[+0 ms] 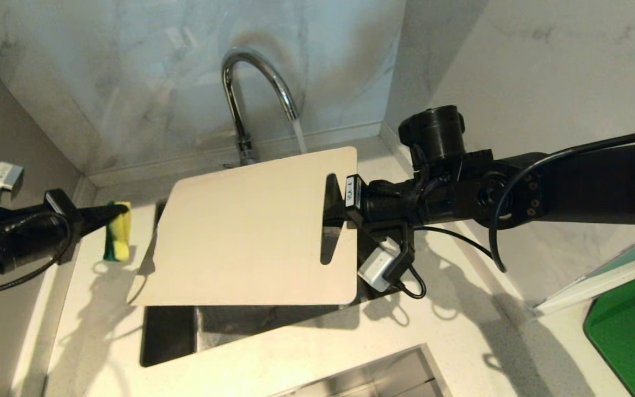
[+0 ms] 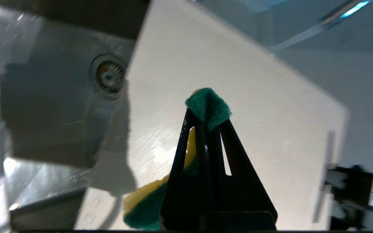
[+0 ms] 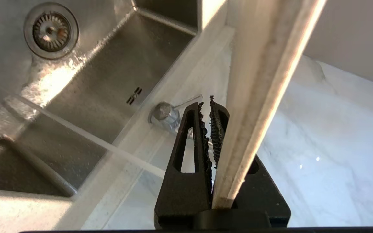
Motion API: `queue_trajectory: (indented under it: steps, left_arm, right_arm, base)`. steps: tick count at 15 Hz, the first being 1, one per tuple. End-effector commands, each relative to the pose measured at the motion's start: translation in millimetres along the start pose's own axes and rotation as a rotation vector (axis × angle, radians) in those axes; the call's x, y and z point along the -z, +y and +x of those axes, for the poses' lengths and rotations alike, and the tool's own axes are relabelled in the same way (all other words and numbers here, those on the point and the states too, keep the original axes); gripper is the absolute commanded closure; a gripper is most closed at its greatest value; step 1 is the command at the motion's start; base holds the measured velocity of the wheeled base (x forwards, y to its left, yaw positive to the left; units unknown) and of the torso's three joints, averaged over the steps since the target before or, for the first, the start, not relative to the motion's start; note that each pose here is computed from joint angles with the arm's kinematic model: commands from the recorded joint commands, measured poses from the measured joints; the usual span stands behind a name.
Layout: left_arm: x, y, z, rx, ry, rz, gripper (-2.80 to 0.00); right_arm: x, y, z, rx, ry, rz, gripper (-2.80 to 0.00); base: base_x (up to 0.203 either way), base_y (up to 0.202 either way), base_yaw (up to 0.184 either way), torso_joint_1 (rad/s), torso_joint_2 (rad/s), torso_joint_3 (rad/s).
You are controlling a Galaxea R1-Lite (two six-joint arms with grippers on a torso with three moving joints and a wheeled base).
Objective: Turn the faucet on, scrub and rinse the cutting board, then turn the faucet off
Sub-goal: Scrub the cutting board underwater, then put down the cutting board
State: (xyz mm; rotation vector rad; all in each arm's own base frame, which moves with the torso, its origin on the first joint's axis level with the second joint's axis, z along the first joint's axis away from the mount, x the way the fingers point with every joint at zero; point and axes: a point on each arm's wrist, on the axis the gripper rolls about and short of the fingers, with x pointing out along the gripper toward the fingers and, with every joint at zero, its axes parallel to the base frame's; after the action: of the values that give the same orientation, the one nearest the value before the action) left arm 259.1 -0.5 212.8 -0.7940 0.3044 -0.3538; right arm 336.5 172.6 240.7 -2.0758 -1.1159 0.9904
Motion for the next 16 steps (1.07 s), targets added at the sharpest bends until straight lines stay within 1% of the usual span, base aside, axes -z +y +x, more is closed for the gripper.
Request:
queue_trajectory:
  steps: [1, 3, 4, 6, 7, 9, 11, 13, 16]
  left_arm:
    - [-22.6, -29.9, -11.7, 0.068, -0.049, 0.037, 0.0]
    - [-30.3, -43.8, -10.6, 0.102, -0.027, 0.044, 0.0]
    - [-29.4, -50.6, -8.3, 0.127, -0.011, 0.048, 0.0]
    - [-24.6, -55.0, -3.1, 0.148, 0.016, 0.045, 0.0]
    - [-23.9, -57.2, -0.6, 0.156, 0.024, 0.034, 0.0]
    - [-26.1, -63.5, 1.0, 0.176, 0.023, 0.037, 0.0]
    - [-25.7, -63.7, -0.2, 0.172, 0.026, 0.034, 0.0]
    - [-23.8, -62.7, -1.7, 0.154, 0.044, 0.023, 0.0]
    - [-22.8, -61.1, -0.7, 0.148, 0.051, 0.017, 0.0]
  right_arm:
    - [-6.6, 0.9, -4.8, -0.002, -0.008, 0.001, 0.0]
    - [-12.1, -1.4, -12.7, -0.009, -0.008, 0.008, 0.0]
    - [-13.2, -2.8, -20.4, -0.013, 0.003, 0.011, 0.0]
    - [-16.8, -5.3, -35.8, -0.025, 0.025, 0.014, 0.0]
    - [-19.6, -8.5, -42.6, -0.033, 0.038, 0.012, 0.0]
    - [-28.1, -13.5, -54.4, -0.051, 0.056, 0.03, 0.0]
    - [-37.8, -15.0, -63.5, -0.073, 0.085, 0.047, 0.0]
    - [-51.8, -12.2, -71.4, -0.087, 0.114, 0.078, 0.0]
    - [-70.8, -10.1, -83.3, -0.075, 0.172, 0.114, 0.0]
  base:
    - [0.0, 0.0, 0.0, 0.0, 0.0, 0.0]
    - [0.0, 0.0, 0.0, 0.0, 0.0, 0.0]
    - [0.0, 0.0, 0.0, 0.0, 0.0, 0.0]
    - [0.0, 0.0, 0.0, 0.0, 0.0, 0.0]
    - [0.0, 0.0, 0.0, 0.0, 0.0, 0.0]
    - [0.0, 0.0, 0.0, 0.0, 0.0, 0.0]
    - [0.0, 0.0, 0.0, 0.0, 0.0, 0.0]
    - [0.0, 0.0, 0.0, 0.0, 0.0, 0.0]
    - [0.0, 0.0, 0.0, 0.0, 0.0, 0.0]
